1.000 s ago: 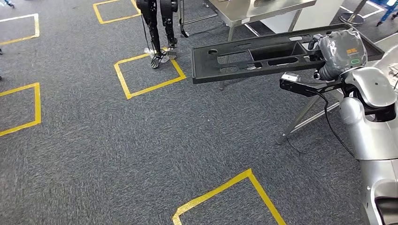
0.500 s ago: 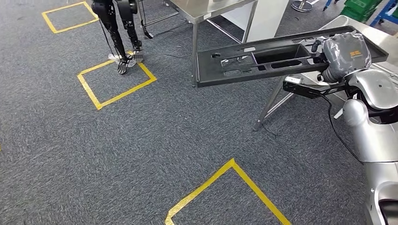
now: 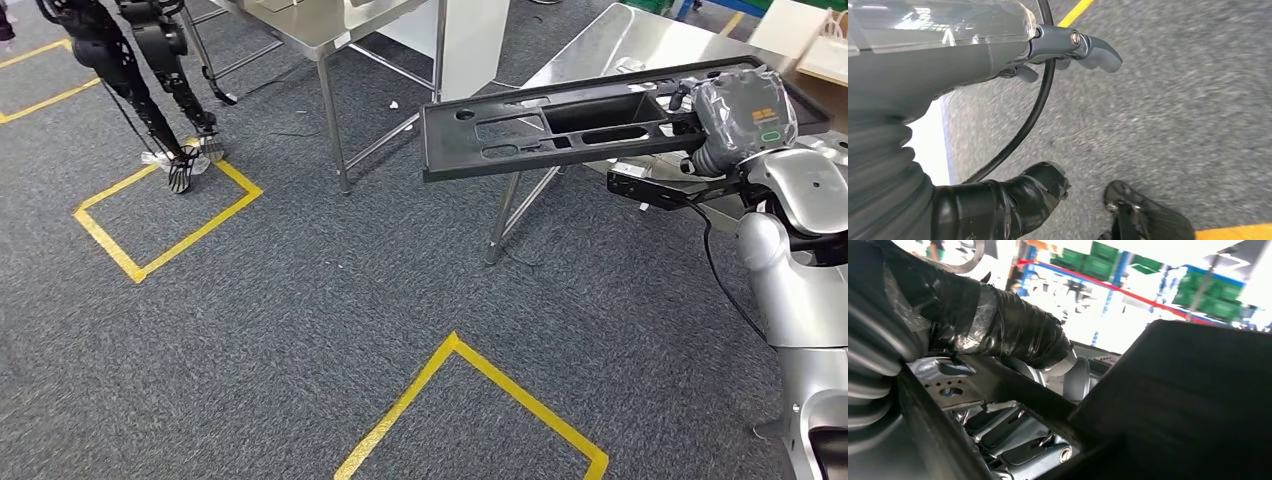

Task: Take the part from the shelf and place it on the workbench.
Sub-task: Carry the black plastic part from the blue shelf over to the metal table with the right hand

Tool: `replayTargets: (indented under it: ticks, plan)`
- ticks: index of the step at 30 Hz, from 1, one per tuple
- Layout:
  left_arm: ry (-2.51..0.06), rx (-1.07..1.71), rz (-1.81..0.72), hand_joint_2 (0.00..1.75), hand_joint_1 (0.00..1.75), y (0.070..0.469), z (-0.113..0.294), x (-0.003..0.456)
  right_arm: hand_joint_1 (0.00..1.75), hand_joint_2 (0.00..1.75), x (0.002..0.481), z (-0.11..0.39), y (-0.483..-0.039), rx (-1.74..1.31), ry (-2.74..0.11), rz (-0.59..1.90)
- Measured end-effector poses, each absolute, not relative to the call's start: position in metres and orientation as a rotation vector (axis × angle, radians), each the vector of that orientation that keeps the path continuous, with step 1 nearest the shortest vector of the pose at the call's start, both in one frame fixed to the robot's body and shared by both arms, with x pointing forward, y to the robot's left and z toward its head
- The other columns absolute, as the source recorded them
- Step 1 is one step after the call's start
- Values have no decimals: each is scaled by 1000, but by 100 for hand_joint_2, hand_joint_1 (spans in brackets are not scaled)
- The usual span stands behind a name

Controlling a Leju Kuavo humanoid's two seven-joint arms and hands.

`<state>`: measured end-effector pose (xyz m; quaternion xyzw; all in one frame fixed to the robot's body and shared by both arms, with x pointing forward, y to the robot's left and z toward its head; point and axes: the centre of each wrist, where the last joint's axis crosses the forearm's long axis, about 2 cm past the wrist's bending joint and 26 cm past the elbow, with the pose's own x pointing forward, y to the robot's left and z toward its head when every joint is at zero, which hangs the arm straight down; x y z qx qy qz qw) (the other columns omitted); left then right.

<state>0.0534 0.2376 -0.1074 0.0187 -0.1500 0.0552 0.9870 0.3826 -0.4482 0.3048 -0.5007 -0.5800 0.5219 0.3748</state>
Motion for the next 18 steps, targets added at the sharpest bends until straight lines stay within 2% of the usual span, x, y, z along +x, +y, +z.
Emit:
replayTargets:
  ticks: [18]
  plan:
    - [-307,34,107,175,0,235,-107,55,175,175,376,297,-459,-1295,-1457,1310]
